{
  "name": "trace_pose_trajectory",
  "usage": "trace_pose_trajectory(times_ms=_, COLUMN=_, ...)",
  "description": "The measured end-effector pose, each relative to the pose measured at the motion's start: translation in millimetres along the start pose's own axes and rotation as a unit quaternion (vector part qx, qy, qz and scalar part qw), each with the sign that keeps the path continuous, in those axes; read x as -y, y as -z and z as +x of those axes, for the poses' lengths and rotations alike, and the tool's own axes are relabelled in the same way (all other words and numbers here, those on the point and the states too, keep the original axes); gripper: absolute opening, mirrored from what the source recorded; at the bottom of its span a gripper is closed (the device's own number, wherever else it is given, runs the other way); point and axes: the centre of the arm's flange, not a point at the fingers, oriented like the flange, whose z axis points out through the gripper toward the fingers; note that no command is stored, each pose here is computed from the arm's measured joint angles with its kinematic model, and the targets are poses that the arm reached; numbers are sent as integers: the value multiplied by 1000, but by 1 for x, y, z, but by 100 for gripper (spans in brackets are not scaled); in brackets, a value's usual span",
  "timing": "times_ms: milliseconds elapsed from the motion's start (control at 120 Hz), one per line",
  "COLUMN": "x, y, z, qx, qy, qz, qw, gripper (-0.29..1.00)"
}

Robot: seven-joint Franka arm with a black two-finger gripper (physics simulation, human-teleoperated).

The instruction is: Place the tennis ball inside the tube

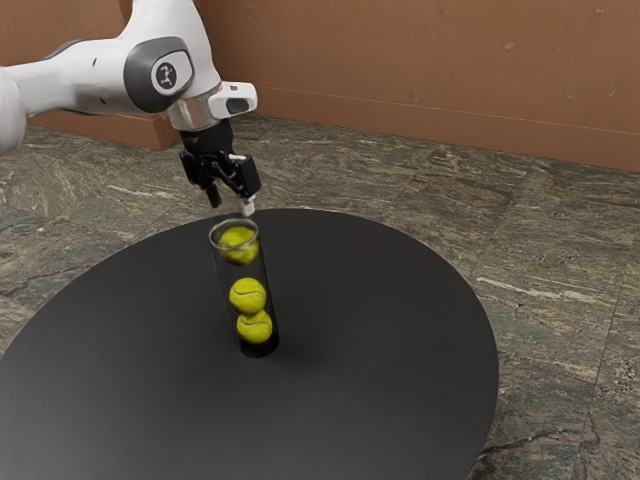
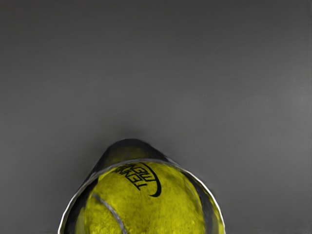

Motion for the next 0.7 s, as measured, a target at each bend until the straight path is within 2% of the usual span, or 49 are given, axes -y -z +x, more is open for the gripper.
trace_pose_trajectory(times_ms=383, x=4, y=13, z=-6, qx=-3, qy=-2, qz=-1, qw=1000, gripper=68)
trace_pose_trajectory(times_ms=558, x=25, y=85, z=-37, qx=-26, qy=14, qz=19, qw=999, gripper=69)
trace_pose_trajectory(times_ms=700, x=65, y=100, z=-40, qx=-4, qy=54, qz=32, qw=998, gripper=70)
